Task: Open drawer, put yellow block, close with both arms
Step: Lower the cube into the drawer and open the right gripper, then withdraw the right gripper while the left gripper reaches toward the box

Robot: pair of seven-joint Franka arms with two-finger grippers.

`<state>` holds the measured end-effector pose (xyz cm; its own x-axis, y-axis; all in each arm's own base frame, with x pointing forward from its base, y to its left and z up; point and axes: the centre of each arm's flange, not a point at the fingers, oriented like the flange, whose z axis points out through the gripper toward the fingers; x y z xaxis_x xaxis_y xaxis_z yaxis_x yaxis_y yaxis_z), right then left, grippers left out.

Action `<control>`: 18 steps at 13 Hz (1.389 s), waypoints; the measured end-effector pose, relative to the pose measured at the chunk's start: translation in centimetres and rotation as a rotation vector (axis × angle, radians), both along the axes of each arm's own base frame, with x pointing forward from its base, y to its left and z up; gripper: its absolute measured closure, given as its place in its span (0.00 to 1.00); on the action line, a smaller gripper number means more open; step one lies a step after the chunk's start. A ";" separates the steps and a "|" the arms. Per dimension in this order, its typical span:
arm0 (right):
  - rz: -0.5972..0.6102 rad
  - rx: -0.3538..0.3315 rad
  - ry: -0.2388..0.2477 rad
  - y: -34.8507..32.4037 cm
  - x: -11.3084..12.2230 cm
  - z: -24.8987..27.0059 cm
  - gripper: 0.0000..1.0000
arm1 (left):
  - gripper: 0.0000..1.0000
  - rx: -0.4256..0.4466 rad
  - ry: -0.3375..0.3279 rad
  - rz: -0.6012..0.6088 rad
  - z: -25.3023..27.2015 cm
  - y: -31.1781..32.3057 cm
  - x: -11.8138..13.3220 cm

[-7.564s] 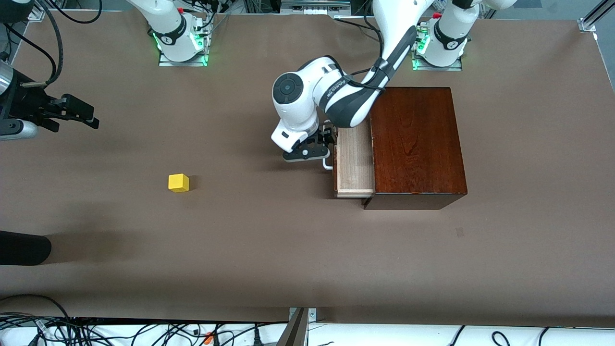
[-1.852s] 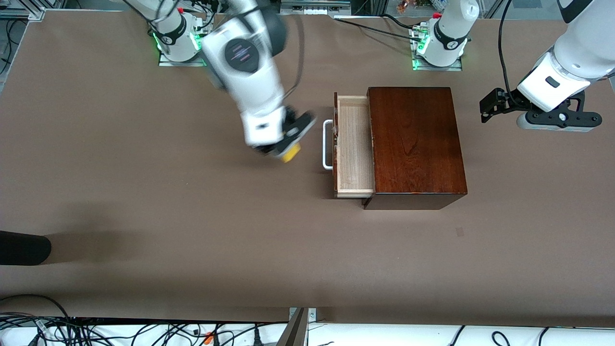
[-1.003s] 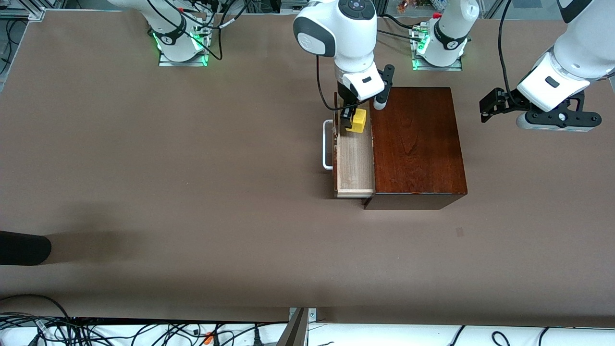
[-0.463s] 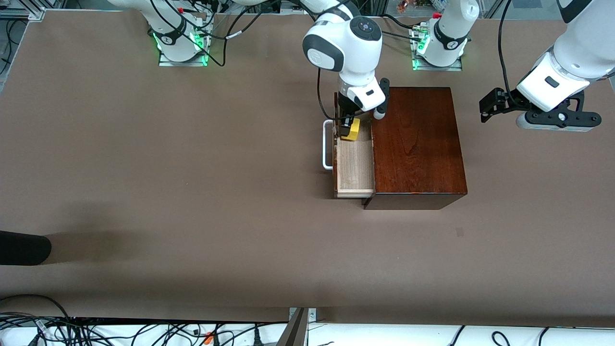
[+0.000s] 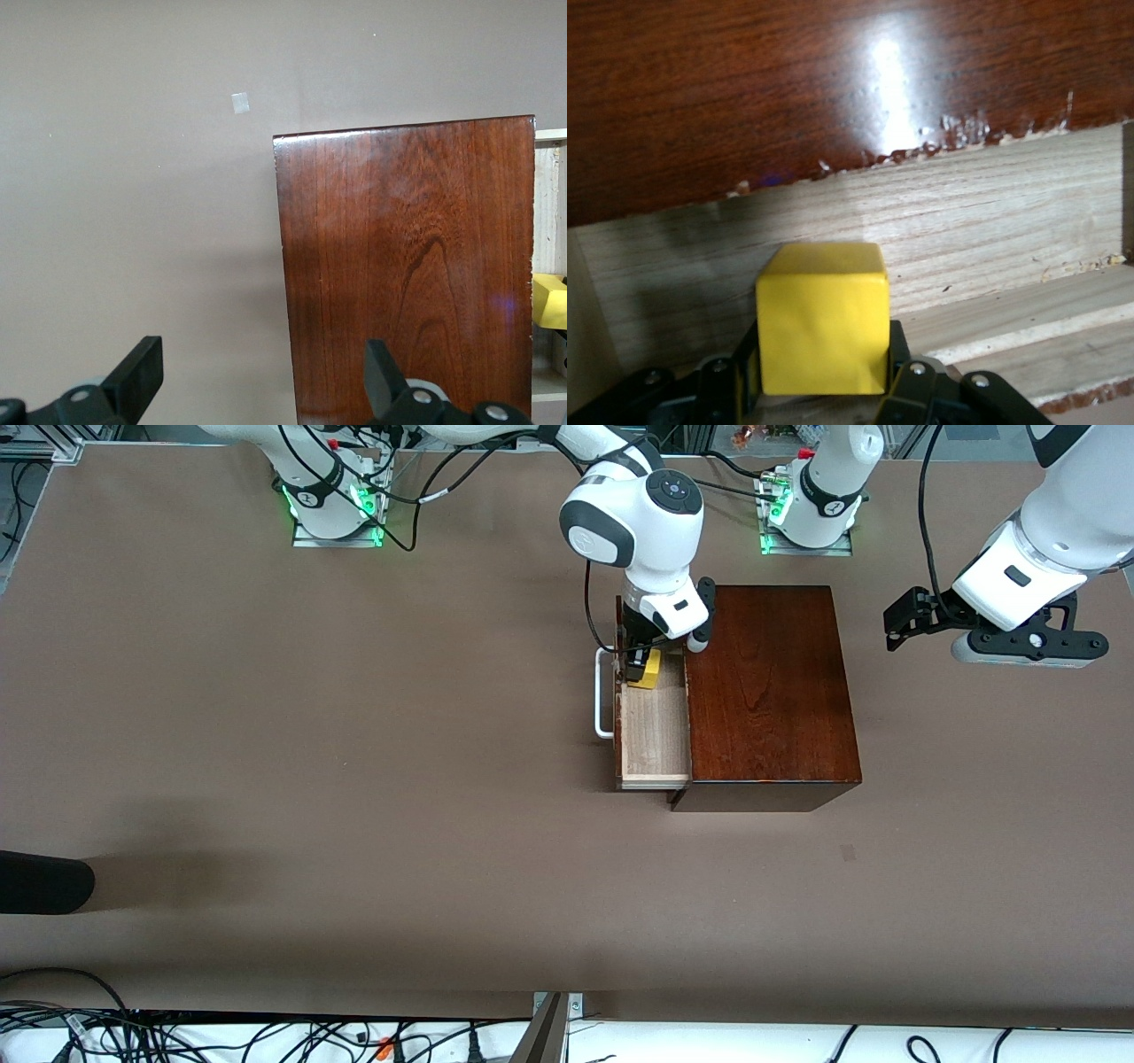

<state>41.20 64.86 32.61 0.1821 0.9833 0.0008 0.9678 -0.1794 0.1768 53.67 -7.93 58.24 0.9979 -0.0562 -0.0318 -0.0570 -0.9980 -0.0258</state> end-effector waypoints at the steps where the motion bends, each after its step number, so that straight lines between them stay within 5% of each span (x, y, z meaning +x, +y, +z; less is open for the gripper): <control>1: -0.003 -0.001 -0.003 -0.1 0.2 0.1 0.44 | 0.00 0.000 0.000 -0.003 0.0 -0.1 0.0; 6: -0.074 0.017 -0.025 -2.4 3.8 5.3 0.00 | 0.00 0.000 0.000 -0.007 0.0 -0.4 -0.1; 9: -0.154 0.080 -0.057 -6.1 6.8 13.7 0.00 | 0.00 0.000 0.000 -0.008 0.0 -0.4 -0.1; 11: -0.258 0.159 -0.066 -11.5 10.9 19.6 0.00 | 0.00 0.000 0.000 -0.008 0.0 -0.4 -0.1; 14: -0.491 0.240 0.017 -25.2 17.2 27.4 0.00 | 0.00 0.000 0.000 -0.008 0.0 -0.5 -0.1; 18: -0.764 0.238 0.092 -41.3 19.9 30.8 0.00 | 0.00 0.000 0.001 -0.008 0.0 -0.5 -0.1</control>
<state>61.11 23.54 63.37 0.8140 0.5620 0.1469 0.5709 -0.8206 -0.0243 53.58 -8.39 58.27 0.9974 -0.0646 -0.0323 -0.0655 -0.9975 -0.0263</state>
